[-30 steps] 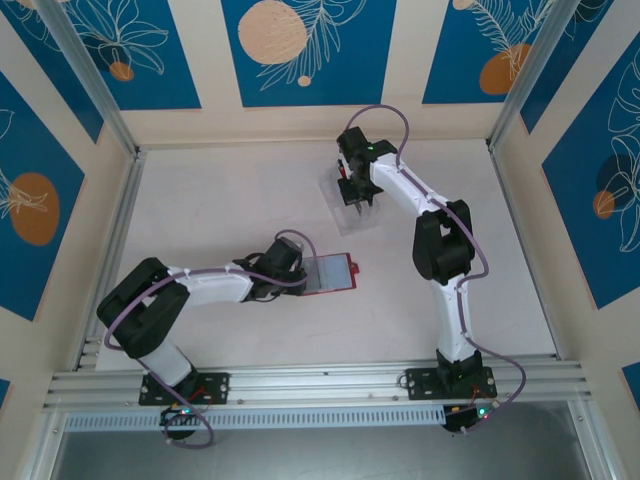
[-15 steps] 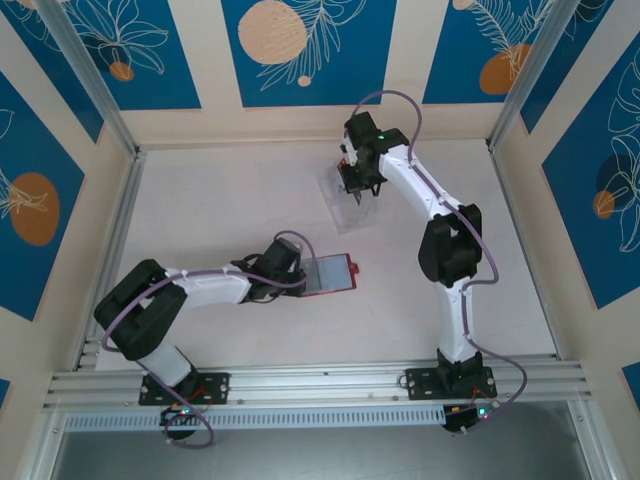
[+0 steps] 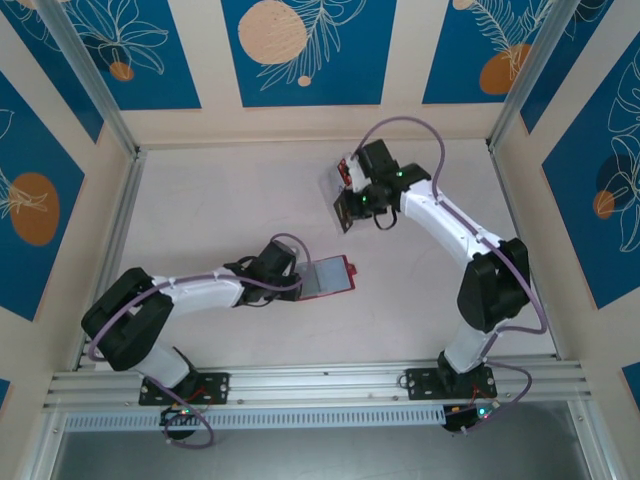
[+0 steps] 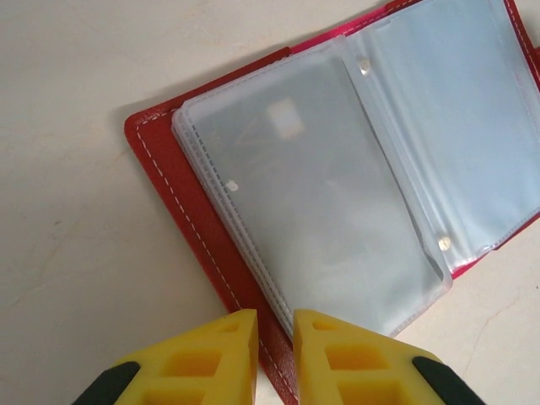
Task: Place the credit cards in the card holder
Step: Pick up the credit card from the storage box, then insert the credit card into the card slot.
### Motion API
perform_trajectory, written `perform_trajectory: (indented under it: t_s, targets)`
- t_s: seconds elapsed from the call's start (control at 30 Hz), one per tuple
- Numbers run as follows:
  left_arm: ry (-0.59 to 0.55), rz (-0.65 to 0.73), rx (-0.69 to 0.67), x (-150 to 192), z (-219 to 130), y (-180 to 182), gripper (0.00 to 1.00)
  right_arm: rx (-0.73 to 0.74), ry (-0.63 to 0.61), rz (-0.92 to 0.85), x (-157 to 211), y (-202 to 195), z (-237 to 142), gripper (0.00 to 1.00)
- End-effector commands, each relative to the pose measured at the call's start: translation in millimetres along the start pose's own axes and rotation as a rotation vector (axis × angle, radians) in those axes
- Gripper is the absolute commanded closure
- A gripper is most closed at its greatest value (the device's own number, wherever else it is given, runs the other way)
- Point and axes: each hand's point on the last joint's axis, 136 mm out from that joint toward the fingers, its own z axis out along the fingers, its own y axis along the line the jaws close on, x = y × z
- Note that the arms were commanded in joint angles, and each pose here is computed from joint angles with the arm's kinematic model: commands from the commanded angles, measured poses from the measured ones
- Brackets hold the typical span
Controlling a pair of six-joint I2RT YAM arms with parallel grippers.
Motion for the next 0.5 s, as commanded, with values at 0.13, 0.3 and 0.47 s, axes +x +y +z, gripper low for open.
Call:
perform_trajectory:
  t_s: [0.13, 0.3, 0.47]
  targets:
    - [-0.006, 0.019, 0.016, -3.6, -14.2, -5.0, 0.81, -0.222, -0.035, 0.092, 35.3, 30.5, 23.8, 1.00]
    - [-0.033, 0.030, 0.019, -15.3, -23.1, -10.5, 0.74, -0.279, -0.037, 0.125, 53.9, 30.1, 38.1, 1.00]
    - [-0.013, 0.047, 0.014, -22.6, -13.9, -17.2, 0.72, -0.293, -0.018, 0.148, 60.4, 28.6, 48.8, 1.00]
